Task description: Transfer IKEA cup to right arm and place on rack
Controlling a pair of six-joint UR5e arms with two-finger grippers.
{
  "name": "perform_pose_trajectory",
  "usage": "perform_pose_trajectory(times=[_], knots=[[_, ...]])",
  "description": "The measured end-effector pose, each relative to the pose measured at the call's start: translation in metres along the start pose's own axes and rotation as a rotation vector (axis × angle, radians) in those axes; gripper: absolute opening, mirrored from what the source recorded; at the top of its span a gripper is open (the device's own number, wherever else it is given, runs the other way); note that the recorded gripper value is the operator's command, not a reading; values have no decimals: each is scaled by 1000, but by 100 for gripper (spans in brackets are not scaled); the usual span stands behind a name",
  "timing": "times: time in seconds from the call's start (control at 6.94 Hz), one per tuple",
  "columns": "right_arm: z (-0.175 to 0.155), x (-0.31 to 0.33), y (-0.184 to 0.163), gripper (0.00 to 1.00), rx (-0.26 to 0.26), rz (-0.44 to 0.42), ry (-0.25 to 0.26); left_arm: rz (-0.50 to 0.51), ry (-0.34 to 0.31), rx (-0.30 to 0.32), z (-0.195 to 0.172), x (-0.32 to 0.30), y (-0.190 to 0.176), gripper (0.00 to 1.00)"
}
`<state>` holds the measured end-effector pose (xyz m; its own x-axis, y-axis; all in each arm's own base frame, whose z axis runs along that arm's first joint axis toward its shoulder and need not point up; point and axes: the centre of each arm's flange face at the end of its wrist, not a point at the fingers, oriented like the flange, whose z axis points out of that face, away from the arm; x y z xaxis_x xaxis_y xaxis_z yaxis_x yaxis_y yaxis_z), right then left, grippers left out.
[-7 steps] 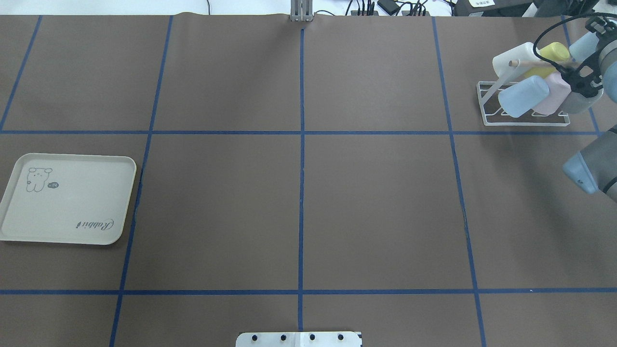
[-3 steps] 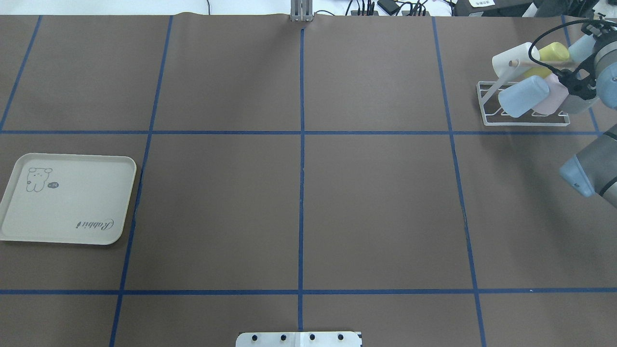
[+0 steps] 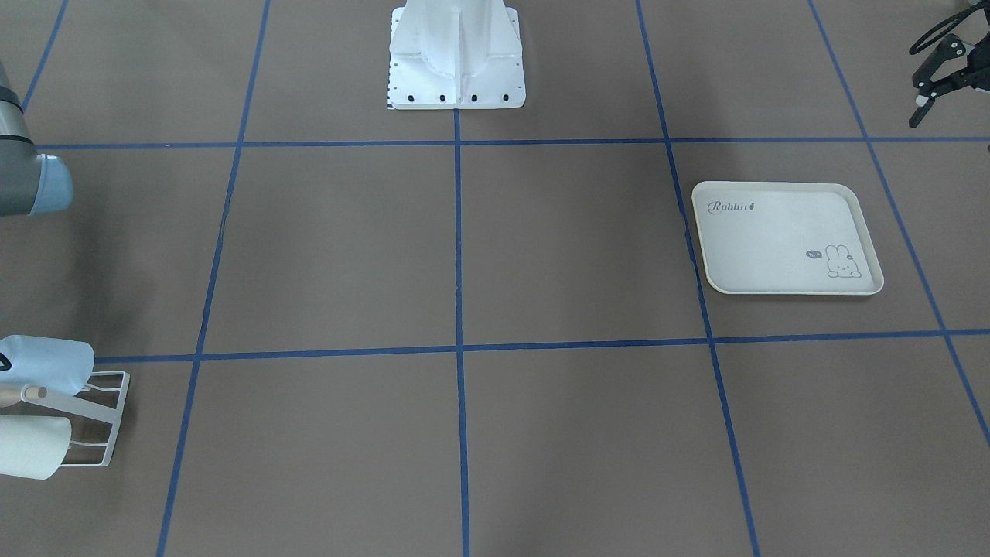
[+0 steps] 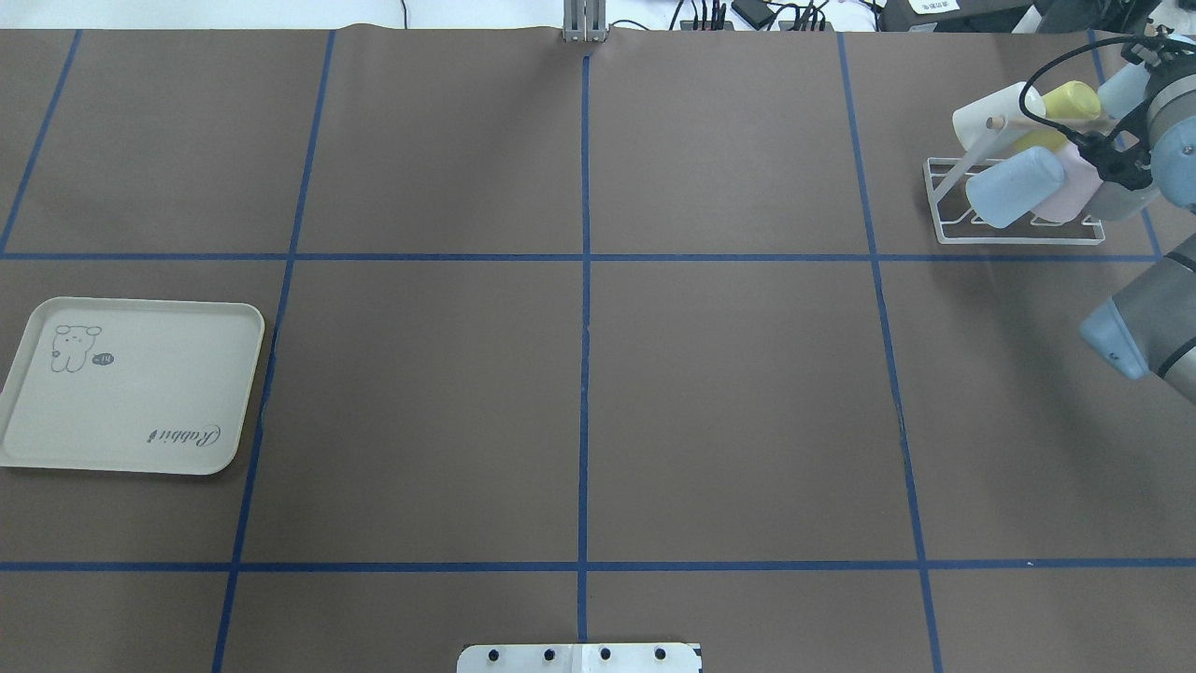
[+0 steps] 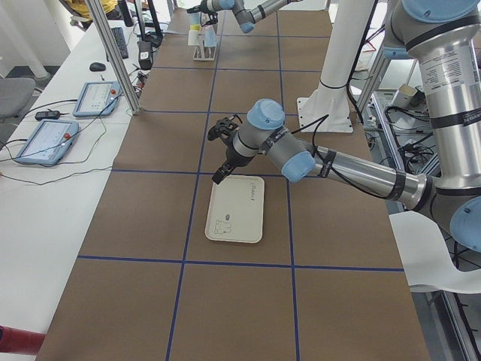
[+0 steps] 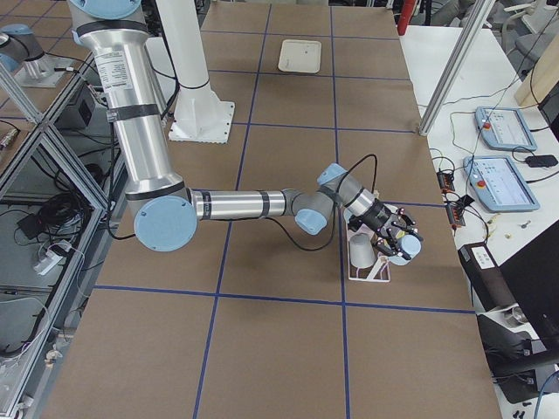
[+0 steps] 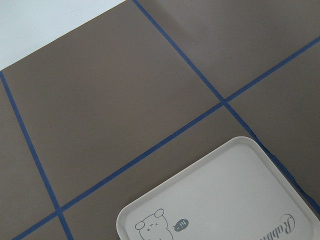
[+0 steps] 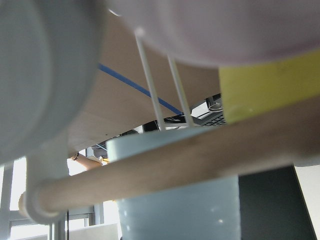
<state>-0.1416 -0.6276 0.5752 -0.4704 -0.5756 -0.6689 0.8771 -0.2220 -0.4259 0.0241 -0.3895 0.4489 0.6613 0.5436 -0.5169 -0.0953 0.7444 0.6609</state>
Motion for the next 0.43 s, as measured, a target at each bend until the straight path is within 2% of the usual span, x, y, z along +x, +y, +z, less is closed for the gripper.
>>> perform_pose_trajectory(times=[0.43], knots=[[0, -5, 1, 82, -17, -7, -7, 0, 0, 0, 0, 0, 0, 100]])
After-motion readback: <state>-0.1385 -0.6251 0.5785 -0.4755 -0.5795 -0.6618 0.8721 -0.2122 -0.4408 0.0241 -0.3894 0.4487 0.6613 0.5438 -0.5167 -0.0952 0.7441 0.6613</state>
